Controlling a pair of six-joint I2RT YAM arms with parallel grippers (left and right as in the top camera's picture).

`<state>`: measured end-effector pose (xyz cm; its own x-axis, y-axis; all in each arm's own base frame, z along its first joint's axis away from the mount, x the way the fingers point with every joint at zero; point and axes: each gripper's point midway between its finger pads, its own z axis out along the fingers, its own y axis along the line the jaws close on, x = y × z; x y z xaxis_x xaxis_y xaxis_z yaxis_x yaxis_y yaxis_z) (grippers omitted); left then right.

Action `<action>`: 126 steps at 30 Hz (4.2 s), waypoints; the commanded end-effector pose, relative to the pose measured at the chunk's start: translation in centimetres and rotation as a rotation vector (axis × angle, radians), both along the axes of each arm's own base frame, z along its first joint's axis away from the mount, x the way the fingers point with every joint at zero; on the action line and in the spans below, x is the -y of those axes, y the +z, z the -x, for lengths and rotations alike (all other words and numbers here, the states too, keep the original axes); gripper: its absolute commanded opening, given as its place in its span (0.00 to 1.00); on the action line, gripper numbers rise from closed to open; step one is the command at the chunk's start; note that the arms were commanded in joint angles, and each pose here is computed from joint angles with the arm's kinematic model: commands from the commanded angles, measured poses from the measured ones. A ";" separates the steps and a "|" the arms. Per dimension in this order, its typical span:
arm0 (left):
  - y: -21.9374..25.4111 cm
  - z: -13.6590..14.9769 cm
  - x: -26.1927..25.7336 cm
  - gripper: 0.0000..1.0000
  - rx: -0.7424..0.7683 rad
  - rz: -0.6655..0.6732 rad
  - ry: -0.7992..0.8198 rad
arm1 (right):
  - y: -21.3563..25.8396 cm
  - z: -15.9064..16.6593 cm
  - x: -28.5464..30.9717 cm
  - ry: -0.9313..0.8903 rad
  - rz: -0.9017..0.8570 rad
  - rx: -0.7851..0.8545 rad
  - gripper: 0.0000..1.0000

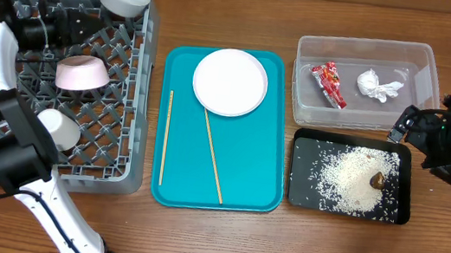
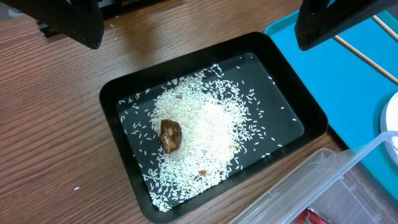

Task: Sort waste into correct bins and load items into the dishwasher
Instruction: 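Carry the metal bowl with the left gripper into the dish rack, then tilt and set the metal bowl upright in the rack's back corner, then release the metal bowl and lift the left gripper out of the rack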

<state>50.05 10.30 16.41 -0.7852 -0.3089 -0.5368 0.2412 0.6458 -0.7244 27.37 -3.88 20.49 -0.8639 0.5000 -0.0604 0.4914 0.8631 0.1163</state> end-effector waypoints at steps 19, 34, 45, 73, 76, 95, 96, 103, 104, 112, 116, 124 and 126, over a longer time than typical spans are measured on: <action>7.4 -0.6 5.5 0.68 0.097 -0.626 0.027 | 1.1 -0.5 0.3 -0.001 0.020 0.049 1.00; -0.6 -6.1 6.5 0.82 -0.042 -1.270 0.195 | 1.1 -0.4 0.3 -0.001 0.020 0.048 1.00; -3.4 -6.6 5.4 0.58 -0.083 -1.266 0.186 | 1.1 -0.3 0.3 -0.001 0.019 0.042 1.00; -3.1 -6.5 5.0 0.04 -0.111 -1.228 0.272 | 1.1 -0.3 0.3 -0.002 0.018 0.041 1.00; -0.9 -6.5 6.5 0.04 -0.062 -1.148 0.243 | 1.1 -0.3 0.3 -0.002 0.018 0.041 1.00; 9.0 0.5 7.0 0.04 0.179 -0.180 -0.133 | 1.1 -0.3 0.3 -0.001 0.018 0.041 1.00; 8.9 0.6 6.6 0.04 0.177 -0.157 -0.132 | 1.1 -0.3 0.3 -0.001 0.018 0.041 1.00; 6.1 0.2 4.4 0.04 0.169 0.061 -0.143 | 1.1 -0.2 0.3 -0.001 0.018 0.037 1.00; 5.5 0.1 3.8 0.04 0.162 0.080 -0.134 | 1.1 -0.2 0.3 -0.001 0.018 0.037 1.00; 2.3 0.0 0.7 0.04 0.124 0.188 -0.086 | 1.1 -0.2 0.3 -0.001 0.018 0.038 1.00; 0.7 0.1 0.0 0.04 0.090 0.247 -0.072 | 1.1 -0.2 0.3 -0.001 0.017 0.037 1.00; 0.3 1.6 -3.5 0.10 0.034 0.270 0.018 | 1.1 -0.2 0.3 -0.001 0.018 0.038 1.00; 0.2 2.6 -5.1 0.14 0.000 0.298 0.064 | 1.1 -0.2 0.3 -0.001 0.018 0.038 1.00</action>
